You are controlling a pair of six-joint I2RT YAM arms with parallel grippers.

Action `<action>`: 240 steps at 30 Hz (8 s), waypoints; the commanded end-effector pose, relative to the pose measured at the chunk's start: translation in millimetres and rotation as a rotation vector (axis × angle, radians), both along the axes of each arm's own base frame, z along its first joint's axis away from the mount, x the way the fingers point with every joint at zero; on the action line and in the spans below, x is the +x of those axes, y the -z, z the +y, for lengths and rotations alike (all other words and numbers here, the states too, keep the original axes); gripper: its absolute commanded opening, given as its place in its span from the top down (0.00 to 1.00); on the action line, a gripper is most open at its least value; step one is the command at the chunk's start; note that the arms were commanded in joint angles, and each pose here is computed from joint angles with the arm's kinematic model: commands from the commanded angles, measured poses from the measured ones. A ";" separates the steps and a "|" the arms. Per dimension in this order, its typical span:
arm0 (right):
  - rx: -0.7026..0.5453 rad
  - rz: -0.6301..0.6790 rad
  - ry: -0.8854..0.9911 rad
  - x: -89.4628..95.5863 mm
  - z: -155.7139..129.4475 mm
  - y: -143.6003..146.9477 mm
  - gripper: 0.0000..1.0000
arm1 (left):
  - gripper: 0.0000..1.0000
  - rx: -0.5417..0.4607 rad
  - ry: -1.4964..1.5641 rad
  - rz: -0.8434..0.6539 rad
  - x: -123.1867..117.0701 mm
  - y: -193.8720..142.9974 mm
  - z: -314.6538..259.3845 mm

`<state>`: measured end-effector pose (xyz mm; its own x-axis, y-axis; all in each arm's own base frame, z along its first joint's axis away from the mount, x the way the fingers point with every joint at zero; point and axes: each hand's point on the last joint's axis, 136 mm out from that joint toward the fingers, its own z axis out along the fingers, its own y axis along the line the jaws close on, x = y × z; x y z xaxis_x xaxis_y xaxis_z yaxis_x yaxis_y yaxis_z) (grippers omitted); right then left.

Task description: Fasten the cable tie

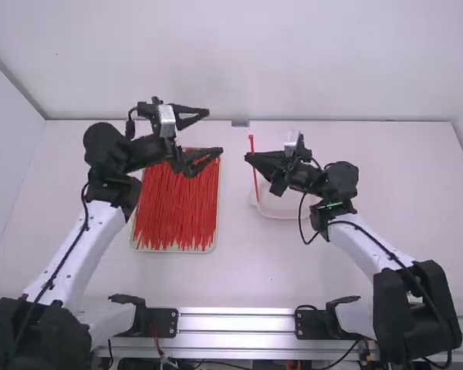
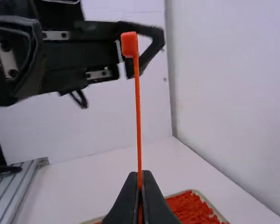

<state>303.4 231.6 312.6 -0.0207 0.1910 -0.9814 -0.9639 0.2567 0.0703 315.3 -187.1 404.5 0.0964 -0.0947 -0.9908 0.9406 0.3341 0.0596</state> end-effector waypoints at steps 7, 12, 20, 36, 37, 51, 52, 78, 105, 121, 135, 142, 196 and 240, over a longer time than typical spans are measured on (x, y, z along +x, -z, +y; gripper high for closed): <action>0.082 -0.097 -0.077 -21.9 -3.2 -42.6 1.00 | 0.06 0.113 0.423 -0.019 -19.6 -2.5 -24.7; 0.104 -0.100 -0.067 -21.7 -4.1 -47.8 1.00 | 0.11 0.109 0.493 0.037 -14.6 -6.0 -45.4; 0.142 -0.094 -0.024 -16.2 -2.4 -53.8 1.00 | 0.20 0.106 0.538 0.001 -24.9 -10.9 -63.0; 0.158 -0.138 -0.035 -24.3 7.0 -59.1 1.00 | 0.43 0.059 0.517 0.047 -27.8 -25.6 -76.1; 0.159 -0.138 -0.030 -23.3 5.9 -59.4 1.00 | 0.47 0.059 0.517 0.049 -27.8 -25.5 -76.1; 0.159 -0.138 -0.025 -22.0 4.6 -59.5 1.00 | 0.98 0.046 0.494 0.050 -23.7 -27.4 -76.5; 0.159 -0.137 -0.025 -21.9 4.5 -59.4 1.00 | 0.98 0.045 0.493 0.050 -23.5 -27.4 -76.6; -0.071 -0.081 -0.119 -20.7 14.8 3.8 0.33 | 0.98 -0.118 0.316 0.133 4.7 -70.7 -30.2; -0.120 -0.108 -0.153 -26.7 23.2 18.8 0.87 | 0.98 -0.190 0.315 0.252 8.1 -79.0 -30.3; -0.102 -0.077 -0.097 -13.4 9.5 14.0 1.00 | 0.20 -0.189 0.202 0.312 40.9 -58.2 -31.0; -0.041 0.012 0.196 44.8 -53.5 2.8 1.00 | 0.01 -0.136 0.088 0.325 67.6 -31.9 -13.1; -0.008 0.085 0.333 76.9 -80.7 -15.3 1.00 | 0.01 -0.136 0.087 0.326 67.8 -31.8 -12.9; -0.524 0.158 1.602 43.2 -65.0 17.0 1.00 | 0.01 -0.223 -0.046 0.430 92.3 -32.1 3.4; -0.582 0.068 1.482 47.6 -5.0 32.8 1.00 | 0.57 -0.304 -0.154 0.371 99.0 -47.1 -28.5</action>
